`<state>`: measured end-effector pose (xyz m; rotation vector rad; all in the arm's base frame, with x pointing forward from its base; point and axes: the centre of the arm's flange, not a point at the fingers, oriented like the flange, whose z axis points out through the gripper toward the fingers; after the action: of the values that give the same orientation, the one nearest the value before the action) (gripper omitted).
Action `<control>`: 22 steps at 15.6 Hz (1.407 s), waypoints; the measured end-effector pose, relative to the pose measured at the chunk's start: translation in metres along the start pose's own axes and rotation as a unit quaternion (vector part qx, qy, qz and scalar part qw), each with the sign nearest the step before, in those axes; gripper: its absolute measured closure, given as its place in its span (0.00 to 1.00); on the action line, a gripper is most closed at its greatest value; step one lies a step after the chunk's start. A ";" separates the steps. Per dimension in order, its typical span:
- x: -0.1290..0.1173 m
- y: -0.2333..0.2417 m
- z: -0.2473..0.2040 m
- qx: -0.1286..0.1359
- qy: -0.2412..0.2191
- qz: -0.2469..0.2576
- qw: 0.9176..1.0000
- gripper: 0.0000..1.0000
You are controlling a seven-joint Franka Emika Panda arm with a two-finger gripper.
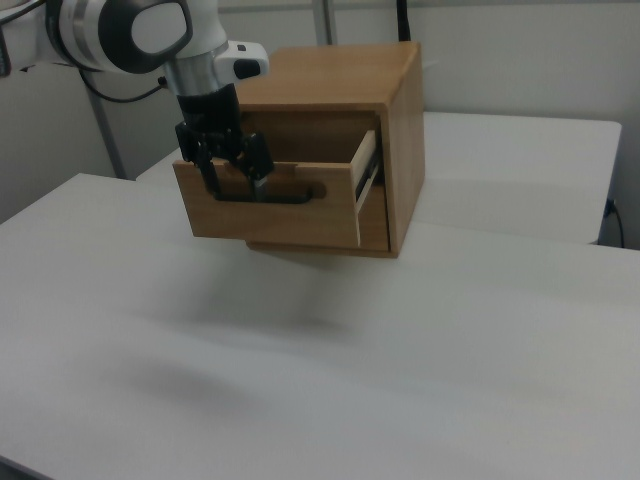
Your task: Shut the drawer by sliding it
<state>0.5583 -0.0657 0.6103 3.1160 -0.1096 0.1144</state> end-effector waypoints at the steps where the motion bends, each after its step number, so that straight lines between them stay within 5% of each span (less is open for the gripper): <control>1: 0.000 0.000 0.000 0.000 0.000 -0.001 1.000 0.00; 6: 0.000 0.000 0.000 0.000 0.000 -0.010 1.000 0.00; 19: 0.006 0.011 0.020 -0.003 -0.018 -0.131 0.991 0.01; 20: 0.006 0.010 0.023 -0.004 -0.022 -0.134 0.991 0.04; 22: 0.008 0.008 0.031 -0.003 -0.028 -0.135 0.990 0.26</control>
<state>0.5680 -0.0753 0.5805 3.0903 0.3096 0.0198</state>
